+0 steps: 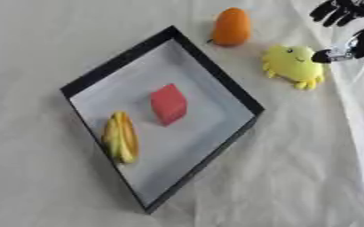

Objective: Pick up objects on the table and place them in the box.

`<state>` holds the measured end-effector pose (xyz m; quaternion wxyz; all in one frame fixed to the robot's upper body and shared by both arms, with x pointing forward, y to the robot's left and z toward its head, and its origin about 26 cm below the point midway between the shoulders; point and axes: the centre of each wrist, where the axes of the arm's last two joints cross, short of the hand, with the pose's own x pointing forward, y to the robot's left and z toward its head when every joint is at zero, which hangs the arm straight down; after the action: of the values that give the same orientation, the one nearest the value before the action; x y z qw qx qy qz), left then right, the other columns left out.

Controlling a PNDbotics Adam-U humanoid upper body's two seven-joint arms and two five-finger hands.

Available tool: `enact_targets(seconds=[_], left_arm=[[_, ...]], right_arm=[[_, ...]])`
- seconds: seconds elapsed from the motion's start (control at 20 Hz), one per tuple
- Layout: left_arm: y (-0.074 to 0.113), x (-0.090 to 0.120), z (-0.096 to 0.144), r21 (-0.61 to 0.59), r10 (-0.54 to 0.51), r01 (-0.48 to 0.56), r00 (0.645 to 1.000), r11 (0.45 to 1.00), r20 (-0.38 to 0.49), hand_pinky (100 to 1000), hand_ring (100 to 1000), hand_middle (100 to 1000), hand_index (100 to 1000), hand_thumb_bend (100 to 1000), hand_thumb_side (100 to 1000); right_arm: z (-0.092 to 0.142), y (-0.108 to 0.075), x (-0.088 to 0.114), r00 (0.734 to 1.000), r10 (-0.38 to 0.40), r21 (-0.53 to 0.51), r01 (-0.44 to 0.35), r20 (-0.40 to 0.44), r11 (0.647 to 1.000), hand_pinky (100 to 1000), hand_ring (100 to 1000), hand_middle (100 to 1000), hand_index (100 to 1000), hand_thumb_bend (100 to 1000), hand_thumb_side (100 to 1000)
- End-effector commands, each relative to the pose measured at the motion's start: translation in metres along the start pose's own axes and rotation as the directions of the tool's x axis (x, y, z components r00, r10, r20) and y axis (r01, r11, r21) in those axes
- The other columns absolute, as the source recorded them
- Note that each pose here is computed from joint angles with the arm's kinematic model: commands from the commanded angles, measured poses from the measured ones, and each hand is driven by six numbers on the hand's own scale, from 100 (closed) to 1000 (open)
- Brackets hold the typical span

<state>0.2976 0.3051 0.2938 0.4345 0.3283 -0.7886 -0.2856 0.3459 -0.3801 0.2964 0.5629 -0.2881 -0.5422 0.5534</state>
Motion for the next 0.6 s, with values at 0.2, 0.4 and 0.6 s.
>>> enact_targets(seconds=[0.2, 0.4, 0.6], left_arm=[[0.009, 0.007, -0.001, 0.028, -0.015, 0.014, 1.0, 1.0, 0.018, 871, 814, 772, 831, 396, 581], [0.008, 0.007, -0.002, 0.031, -0.006, 0.006, 1.0, 0.999, 0.018, 869, 812, 768, 828, 396, 581], [0.008, 0.007, -0.001, 0.041, 0.004, -0.005, 1.0, 0.999, 0.024, 867, 809, 764, 826, 392, 578]], right_arm=[[0.006, -0.009, 0.0, 0.997, 0.025, -0.05, -0.029, -0.073, 0.998, 867, 843, 836, 892, 515, 241], [-0.002, -0.005, -0.003, 0.993, 0.026, -0.053, -0.032, -0.114, 0.998, 865, 826, 833, 889, 519, 257], [-0.009, -0.001, -0.004, 0.992, 0.034, -0.048, -0.041, -0.125, 0.998, 865, 822, 834, 888, 519, 257]])
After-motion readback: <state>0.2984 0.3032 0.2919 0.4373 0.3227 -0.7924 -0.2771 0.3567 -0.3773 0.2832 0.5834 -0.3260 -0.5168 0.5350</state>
